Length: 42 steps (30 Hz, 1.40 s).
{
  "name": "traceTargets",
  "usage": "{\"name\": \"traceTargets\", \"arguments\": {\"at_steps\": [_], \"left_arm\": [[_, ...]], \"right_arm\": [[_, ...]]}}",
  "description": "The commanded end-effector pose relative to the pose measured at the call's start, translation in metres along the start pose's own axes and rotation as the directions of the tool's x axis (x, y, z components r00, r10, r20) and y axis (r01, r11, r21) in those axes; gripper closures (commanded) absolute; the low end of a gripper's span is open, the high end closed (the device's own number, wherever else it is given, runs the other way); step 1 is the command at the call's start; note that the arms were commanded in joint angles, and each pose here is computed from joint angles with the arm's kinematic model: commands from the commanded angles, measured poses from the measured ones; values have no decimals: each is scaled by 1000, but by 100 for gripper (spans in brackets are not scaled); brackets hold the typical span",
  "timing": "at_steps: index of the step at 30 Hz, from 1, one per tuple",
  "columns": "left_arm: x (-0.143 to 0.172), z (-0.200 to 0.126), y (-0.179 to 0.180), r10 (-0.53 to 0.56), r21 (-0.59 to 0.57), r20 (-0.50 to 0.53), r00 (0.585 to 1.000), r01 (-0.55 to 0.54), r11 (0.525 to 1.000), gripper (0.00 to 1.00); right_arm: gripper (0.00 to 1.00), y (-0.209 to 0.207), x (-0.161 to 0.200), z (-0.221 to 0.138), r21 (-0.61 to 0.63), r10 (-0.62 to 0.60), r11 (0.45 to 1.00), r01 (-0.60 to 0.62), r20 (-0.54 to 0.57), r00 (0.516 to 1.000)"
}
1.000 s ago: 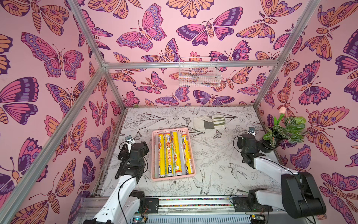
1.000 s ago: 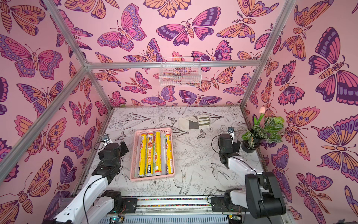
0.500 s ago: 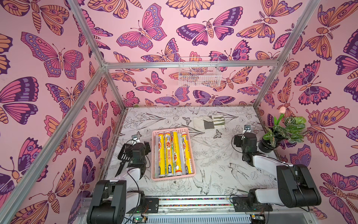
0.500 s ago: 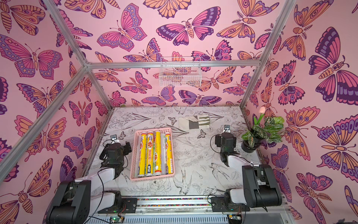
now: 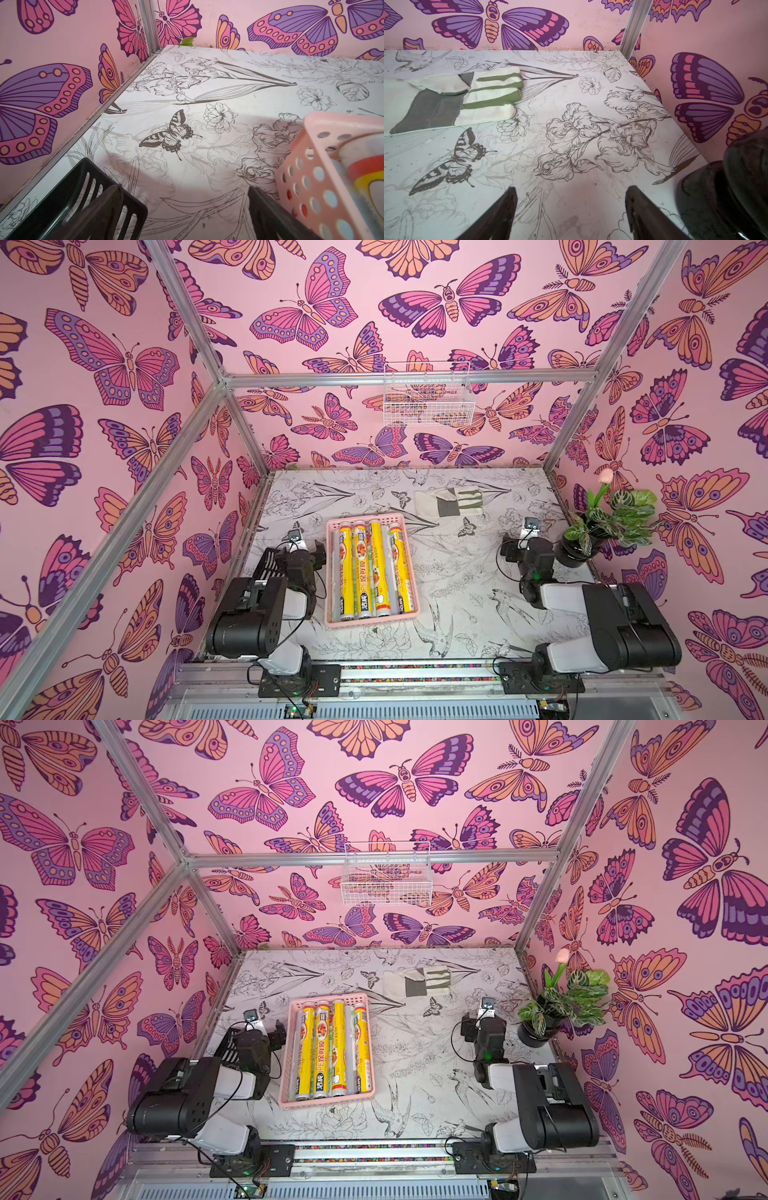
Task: Put the plastic wrap into the basket
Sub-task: Reset both arms
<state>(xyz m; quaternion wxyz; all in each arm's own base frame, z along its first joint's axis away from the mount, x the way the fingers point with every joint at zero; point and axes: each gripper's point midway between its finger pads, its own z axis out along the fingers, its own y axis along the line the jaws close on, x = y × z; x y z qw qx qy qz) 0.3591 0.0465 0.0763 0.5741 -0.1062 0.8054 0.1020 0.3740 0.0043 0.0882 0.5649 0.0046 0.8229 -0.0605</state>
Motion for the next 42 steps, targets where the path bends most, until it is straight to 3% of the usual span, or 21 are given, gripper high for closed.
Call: {"name": "traceTargets", "arguments": {"at_steps": [1,7,13,15,17,18,19,40,42], "left_arm": [[-17,1,-9,-29,41,53,998,27,999,0],[-17,6,-10,-19,42,31,999,18,999,0],[-15,4,-39,49,207,32,998,-55,977,0],[-16,6,-36,44,187,24,999,-48,981,0],[-16,13,-16,3,56,3,1000,-3,998,0],[-12,13,-14,7,50,-14,1000,-6,999,0],[-10,13,-15,11,51,-25,1000,-10,999,0],[-9,12,-22,41,89,-25,999,-38,995,0],[-23,17,-24,28,87,4,1000,-29,996,0]], "right_arm": [[15,5,-16,1,-38,9,999,-6,82,997],[10,-8,-12,14,0,61,998,-61,5,998],[9,-5,-13,16,-66,80,995,-81,-7,997],[9,-3,-12,15,-84,75,994,-75,-4,997],[10,-3,-13,15,-84,74,994,-74,-2,997],[12,-4,-13,16,-76,77,994,-77,-3,997],[0,-10,-12,16,-41,88,995,-88,-6,996],[1,-16,-12,18,-3,104,995,-104,-16,994],[2,-16,-12,18,-2,104,995,-105,-14,994]]}}
